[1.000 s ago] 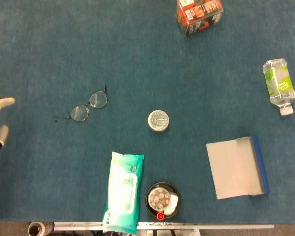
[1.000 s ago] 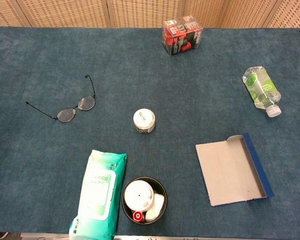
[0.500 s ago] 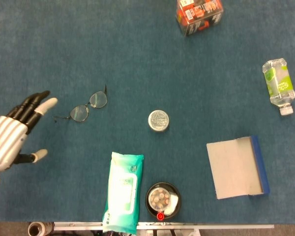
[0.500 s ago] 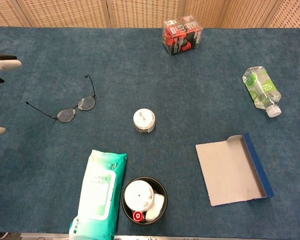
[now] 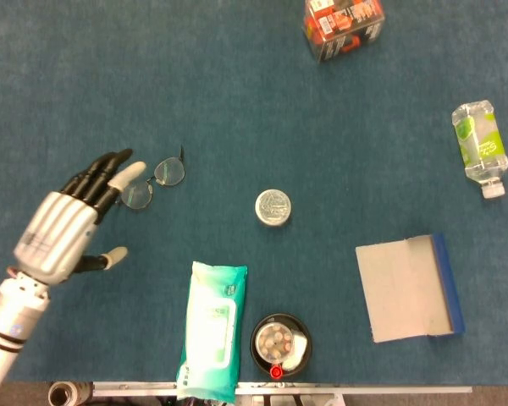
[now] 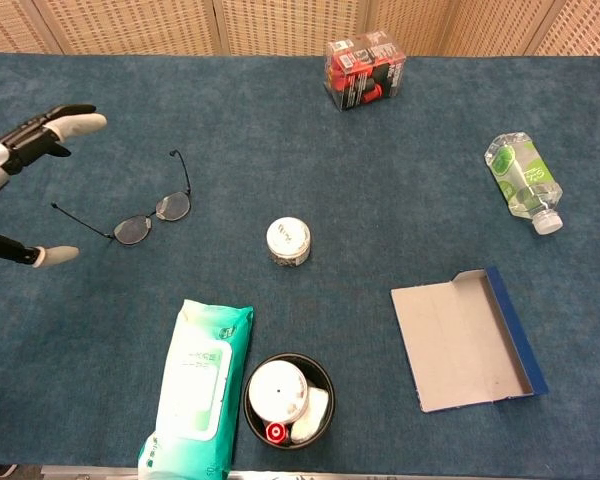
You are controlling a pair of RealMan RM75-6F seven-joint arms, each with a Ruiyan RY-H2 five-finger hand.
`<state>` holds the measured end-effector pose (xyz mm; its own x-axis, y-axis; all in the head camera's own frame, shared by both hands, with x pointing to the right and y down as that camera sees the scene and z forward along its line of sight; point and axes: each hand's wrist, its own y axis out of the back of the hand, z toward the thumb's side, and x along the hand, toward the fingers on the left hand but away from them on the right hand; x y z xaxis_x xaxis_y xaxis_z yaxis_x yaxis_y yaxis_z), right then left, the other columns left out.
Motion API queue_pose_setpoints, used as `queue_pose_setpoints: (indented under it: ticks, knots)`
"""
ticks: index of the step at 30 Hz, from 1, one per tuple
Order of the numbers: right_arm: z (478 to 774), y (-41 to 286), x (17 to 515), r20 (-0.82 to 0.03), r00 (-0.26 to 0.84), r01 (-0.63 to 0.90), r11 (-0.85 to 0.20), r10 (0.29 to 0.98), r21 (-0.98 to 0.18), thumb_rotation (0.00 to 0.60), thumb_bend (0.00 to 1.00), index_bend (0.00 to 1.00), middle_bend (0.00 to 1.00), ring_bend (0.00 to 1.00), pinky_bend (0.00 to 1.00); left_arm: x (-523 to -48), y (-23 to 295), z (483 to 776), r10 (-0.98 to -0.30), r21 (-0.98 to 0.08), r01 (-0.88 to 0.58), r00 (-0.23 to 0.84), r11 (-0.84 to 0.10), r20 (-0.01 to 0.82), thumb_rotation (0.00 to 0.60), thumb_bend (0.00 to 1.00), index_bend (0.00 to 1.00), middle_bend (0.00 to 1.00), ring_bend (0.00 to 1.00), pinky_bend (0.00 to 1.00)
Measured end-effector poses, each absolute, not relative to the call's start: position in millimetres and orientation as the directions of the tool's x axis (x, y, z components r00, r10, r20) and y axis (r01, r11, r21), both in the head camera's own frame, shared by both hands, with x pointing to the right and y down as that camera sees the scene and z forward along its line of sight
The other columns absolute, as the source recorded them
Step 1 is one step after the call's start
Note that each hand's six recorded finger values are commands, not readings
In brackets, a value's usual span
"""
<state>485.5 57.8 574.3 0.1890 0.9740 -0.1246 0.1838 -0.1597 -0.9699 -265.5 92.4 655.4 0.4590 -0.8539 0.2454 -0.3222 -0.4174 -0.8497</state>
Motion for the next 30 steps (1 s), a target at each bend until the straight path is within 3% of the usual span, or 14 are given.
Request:
queue_pose_setpoints:
  ticks: [11,30]
  knots:
    - [575,58,485,-0.126,0.186,0.182,-0.160,0.974,-0.970,0.600,0.33,0.48,0.48,0.38,0.35,-235,75,673,-0.846,-0.855,-0.294,0.463,-0.428,0.264,0.600,0.09,0.00,0.00,0.00,0.18]
    - [572,57,487,-0.117,0.183,0.188,-0.152,0.976,-0.970,0.600,0.33,0.48,0.48,0.38,0.35,-240,46,702,-0.879,-0.858,-0.299,0.374,-0.418,0.298,0.600,0.09,0.00,0.00,0.00,0.18]
